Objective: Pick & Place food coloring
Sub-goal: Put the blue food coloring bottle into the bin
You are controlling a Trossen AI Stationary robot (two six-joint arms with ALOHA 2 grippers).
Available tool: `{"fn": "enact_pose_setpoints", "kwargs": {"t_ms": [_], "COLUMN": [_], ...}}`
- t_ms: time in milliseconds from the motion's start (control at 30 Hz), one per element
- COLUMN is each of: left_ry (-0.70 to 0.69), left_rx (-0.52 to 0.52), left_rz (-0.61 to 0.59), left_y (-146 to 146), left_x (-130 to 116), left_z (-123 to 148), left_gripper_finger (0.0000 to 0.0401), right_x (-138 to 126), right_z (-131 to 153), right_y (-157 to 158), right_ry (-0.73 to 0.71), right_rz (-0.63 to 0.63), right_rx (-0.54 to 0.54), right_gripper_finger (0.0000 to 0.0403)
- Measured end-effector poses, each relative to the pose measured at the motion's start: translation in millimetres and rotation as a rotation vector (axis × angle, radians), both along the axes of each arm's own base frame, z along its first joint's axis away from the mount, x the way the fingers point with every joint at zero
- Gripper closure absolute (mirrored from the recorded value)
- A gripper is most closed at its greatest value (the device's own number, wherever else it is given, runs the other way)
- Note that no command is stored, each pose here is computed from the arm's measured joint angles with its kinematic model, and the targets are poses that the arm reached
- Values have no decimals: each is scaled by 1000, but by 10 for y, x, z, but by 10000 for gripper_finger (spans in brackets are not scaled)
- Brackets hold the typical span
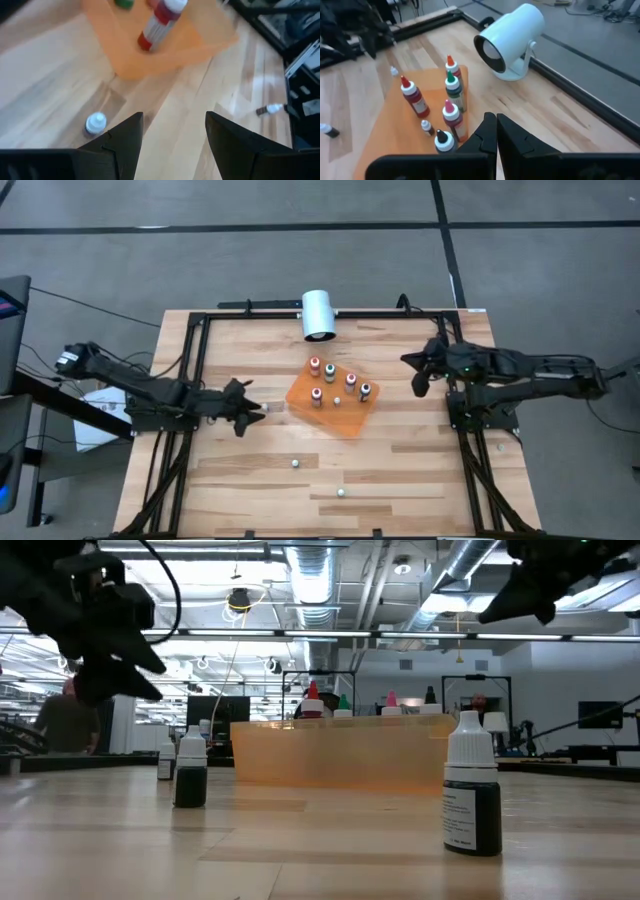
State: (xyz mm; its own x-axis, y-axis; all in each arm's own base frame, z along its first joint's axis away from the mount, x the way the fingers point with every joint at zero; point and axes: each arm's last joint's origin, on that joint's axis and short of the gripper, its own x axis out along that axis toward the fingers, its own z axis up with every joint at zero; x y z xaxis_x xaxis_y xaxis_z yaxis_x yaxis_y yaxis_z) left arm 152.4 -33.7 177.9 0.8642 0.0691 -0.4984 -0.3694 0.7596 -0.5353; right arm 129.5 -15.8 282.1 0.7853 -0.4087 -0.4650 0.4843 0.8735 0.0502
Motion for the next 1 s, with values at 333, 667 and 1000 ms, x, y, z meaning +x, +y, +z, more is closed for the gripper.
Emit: {"fn": "enact_pose_setpoints", "kwargs": {"t_ms": [333, 667, 1000], "left_ry": [58, 127, 137], "left_rx": [-78, -109, 7], "left_rz": [-8, 4, 14], "left_y": [133, 287, 451], "left_x": [62, 41, 36], "left_z": [-54, -105, -107], "left_gripper_finger": [195, 195, 195], "right_x": [-380, -643, -637], "right_z": [-218, -457, -559], "right_y": [18, 33, 31], "right_ry": [-183, -451, -435], "right_rz": [-16, -6, -18], "right_rx": [47, 99, 114], "right_gripper_finger": [402, 402, 402]}}
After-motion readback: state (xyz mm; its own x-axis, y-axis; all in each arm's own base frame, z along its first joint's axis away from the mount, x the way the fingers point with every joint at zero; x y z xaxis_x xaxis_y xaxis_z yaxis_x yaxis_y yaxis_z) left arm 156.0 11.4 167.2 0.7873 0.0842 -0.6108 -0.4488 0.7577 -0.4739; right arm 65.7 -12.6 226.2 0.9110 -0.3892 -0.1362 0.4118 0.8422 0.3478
